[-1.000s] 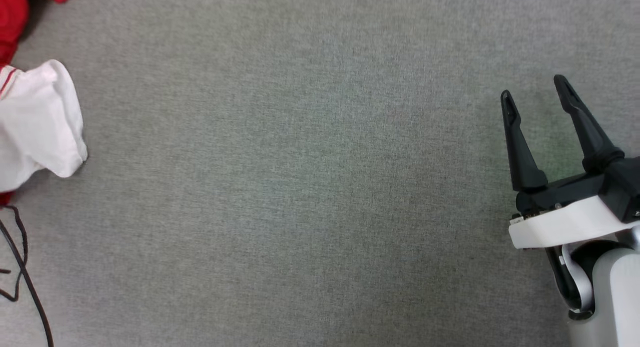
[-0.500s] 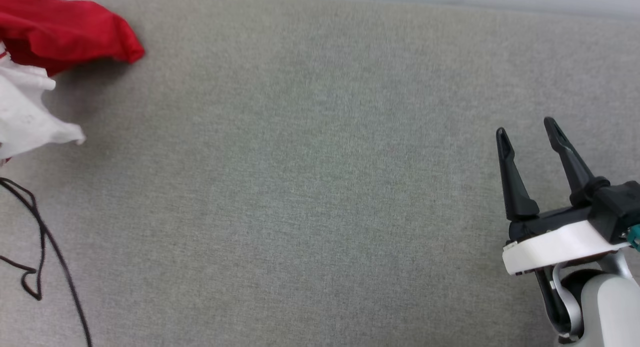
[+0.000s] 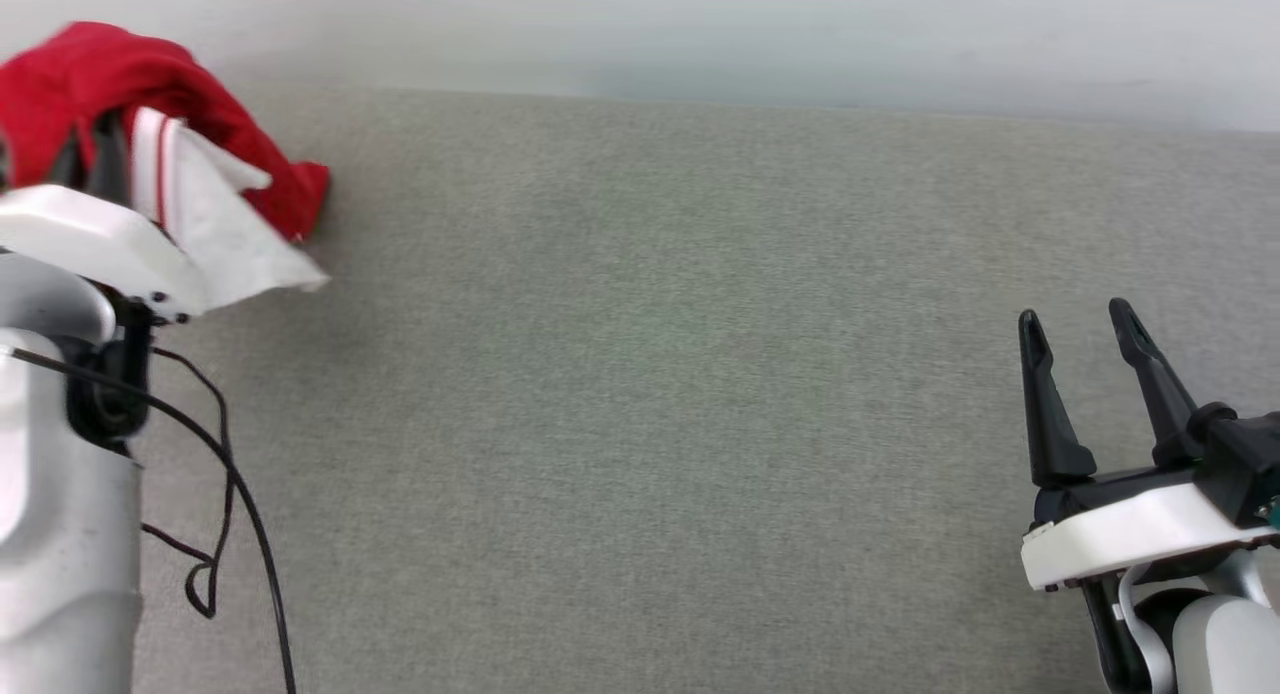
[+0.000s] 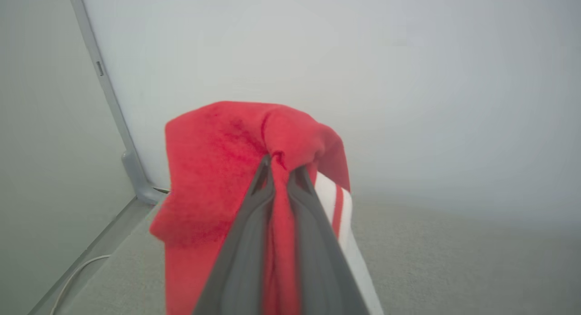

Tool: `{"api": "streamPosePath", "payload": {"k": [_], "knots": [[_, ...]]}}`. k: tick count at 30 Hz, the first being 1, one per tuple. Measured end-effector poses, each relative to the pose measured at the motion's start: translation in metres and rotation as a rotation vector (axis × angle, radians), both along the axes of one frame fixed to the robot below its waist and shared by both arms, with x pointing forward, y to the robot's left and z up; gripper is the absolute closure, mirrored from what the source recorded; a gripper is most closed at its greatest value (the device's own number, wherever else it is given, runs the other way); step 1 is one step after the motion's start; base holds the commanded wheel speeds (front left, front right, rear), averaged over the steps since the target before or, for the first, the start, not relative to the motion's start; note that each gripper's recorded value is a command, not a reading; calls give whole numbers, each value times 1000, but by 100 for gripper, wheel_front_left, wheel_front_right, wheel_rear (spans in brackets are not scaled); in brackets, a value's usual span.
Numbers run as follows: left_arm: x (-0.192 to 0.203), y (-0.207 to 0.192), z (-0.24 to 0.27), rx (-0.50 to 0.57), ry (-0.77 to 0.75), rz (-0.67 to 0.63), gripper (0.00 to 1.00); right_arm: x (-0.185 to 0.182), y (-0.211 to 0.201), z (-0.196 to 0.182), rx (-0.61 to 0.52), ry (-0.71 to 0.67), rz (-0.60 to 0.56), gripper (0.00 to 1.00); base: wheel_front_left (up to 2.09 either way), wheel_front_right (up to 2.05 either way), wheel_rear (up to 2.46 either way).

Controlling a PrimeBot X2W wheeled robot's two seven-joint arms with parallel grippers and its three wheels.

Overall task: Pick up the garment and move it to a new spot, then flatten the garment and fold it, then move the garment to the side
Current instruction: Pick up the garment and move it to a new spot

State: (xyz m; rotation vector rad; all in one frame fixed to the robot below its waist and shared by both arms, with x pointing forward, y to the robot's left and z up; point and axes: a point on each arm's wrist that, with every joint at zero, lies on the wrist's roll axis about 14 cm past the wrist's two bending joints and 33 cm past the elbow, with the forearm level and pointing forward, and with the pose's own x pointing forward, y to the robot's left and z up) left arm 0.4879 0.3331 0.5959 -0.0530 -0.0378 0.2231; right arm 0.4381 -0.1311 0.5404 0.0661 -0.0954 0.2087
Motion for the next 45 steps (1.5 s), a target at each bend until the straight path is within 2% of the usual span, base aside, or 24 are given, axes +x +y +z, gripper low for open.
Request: {"api": "streamPosePath", "payload": {"k": [5,15,21,29,36,40,41,42,43,45], "knots": [[12,-47,0,8,-11,-125,100,-12,-16,-3,8,15,-42,0,0,0,0],[17,-177,-32,-51,46,-430,100,-39,-60,-5,25,25,-167,0,0,0,0],[-4,-265,-62,-95,141,-654,100,-55,-82,-4,28,23,-234,0,0,0,0],[-53,-374,-102,-170,281,-950,100,-62,-93,-12,42,41,-268,0,0,0,0],[-83,-404,-155,-154,453,-1052,100,-56,-95,-22,40,63,-274,0,0,0,0],[-90,-404,-169,-137,472,-1055,99,-56,-94,-26,42,70,-274,0,0,0,0],[-93,-403,-172,-136,477,-1055,65,-57,-94,-26,43,69,-275,0,0,0,0],[-95,-402,-173,-136,476,-1055,65,-56,-94,-25,44,65,-274,0,0,0,0],[-96,-402,-173,-136,468,-1053,0,-57,-94,-25,45,66,-274,0,0,0,0],[-96,-400,-165,-121,414,-1052,0,-57,-93,-24,48,60,-269,0,0,0,0]]}}
